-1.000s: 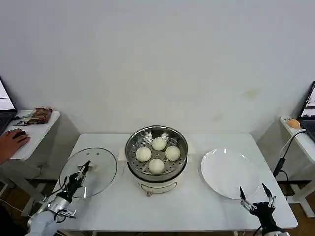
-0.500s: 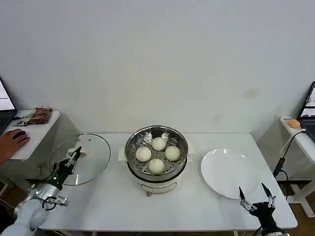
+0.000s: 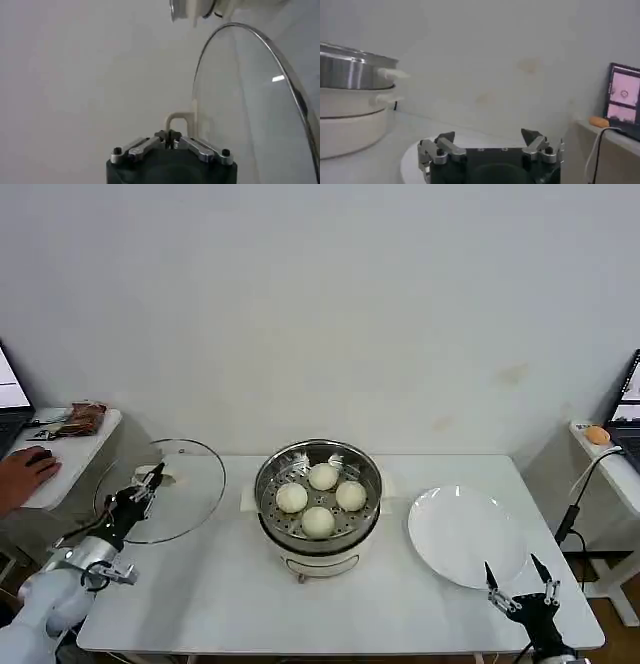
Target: Take steamed baozi put them in steamer then cover it.
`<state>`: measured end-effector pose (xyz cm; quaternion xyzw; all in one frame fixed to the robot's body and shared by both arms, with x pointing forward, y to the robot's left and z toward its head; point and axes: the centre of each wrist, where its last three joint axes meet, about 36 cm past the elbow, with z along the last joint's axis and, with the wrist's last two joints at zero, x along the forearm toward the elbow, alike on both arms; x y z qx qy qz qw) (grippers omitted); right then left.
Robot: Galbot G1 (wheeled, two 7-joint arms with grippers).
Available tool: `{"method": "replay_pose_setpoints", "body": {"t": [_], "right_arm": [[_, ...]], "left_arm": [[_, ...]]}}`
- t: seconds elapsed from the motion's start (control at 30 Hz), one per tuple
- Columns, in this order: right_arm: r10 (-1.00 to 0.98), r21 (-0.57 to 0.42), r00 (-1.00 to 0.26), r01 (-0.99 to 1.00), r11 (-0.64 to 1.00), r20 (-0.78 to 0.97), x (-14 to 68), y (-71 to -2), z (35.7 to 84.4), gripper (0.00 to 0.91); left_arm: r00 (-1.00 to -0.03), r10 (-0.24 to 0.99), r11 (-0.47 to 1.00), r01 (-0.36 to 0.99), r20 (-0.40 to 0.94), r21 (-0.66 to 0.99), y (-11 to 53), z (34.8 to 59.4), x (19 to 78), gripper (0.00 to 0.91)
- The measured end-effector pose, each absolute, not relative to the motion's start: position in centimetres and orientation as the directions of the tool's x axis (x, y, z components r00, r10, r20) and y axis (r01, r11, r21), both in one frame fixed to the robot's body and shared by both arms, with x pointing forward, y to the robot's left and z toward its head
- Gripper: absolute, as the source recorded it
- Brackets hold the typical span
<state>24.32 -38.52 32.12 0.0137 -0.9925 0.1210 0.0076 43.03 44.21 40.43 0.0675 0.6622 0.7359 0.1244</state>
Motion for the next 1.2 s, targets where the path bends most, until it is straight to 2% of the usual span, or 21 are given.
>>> {"method": "replay_pose_setpoints", "body": {"t": [0.4, 1.2], "right_arm": [[-0.02, -0.244, -1.0, -0.024, 0.97, 0.016, 24.1, -38.7, 32.0, 0.907], [-0.011, -0.244, -1.0, -0.015, 0.97, 0.019, 23.7, -38.5, 31.7, 0.907]], "left_arm": [[-0.958, 0.278, -0.074, -0.096, -0.072, 0.993, 38.5, 44.0, 43.8, 0.0], [-0.95, 0.303, -0.004, -0.075, -0.071, 0.997, 27.0, 45.5, 43.8, 0.0]]}}
